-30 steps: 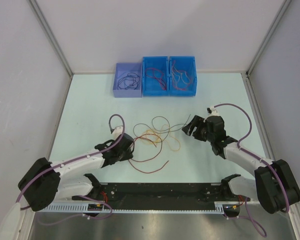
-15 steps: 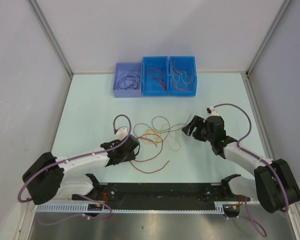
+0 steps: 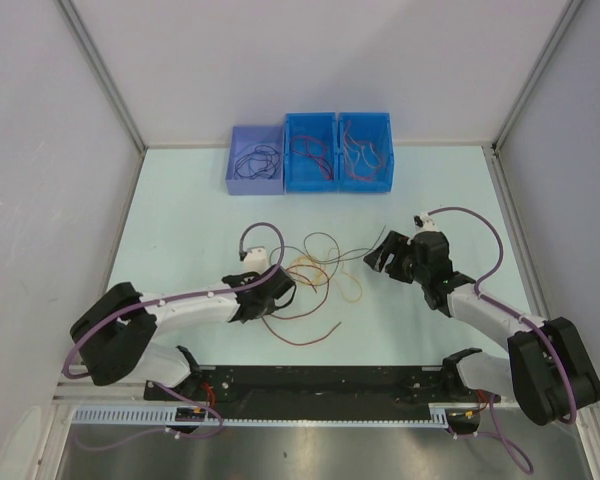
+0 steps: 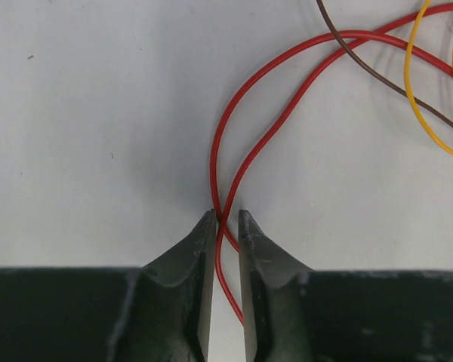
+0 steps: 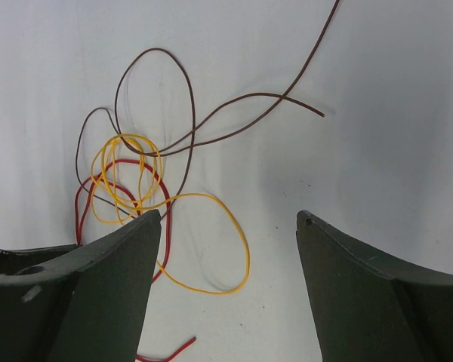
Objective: Untangle the cables
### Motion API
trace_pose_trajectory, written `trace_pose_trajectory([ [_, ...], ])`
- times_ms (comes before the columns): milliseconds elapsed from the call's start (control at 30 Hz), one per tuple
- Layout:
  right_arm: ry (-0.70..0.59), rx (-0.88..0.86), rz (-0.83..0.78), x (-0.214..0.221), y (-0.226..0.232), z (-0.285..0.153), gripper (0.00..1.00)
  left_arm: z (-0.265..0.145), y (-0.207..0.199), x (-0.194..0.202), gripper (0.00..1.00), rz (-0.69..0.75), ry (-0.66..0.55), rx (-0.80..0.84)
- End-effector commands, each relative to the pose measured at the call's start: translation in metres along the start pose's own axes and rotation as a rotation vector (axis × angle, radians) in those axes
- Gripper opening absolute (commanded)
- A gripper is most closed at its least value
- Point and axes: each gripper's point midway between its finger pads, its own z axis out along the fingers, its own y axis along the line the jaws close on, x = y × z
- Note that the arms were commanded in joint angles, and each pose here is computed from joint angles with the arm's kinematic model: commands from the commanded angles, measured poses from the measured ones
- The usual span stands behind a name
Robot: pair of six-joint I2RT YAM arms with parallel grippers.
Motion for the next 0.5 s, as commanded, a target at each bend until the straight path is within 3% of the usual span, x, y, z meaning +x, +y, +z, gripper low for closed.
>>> trace_pose_trajectory([
  [0,-0.018,-0.027,-0.002,-0.006,0.005,0.001,0.77,0.007,0.042,0.048,0.19,0.059,0.156,-0.150],
  [33,-0.018,-0.027,-0.001,-0.006,0.004,0.001,0.77,0.008,0.044,0.048,0.10,0.061,0.152,-0.158],
  [133,-0.019,-0.030,0.000,-0.007,0.005,0.001,0.77,0.008,0.044,0.046,0.00,0.072,0.152,-0.176],
  [233,-0.017,-0.033,0.003,-0.006,0.004,0.000,0.77,0.003,0.041,0.035,0.00,0.071,0.124,-0.172],
  [467,-0.018,-0.054,-0.009,-0.006,0.007,-0.001,0.77,-0.066,0.019,-0.067,0.00,0.046,-0.111,-0.123],
])
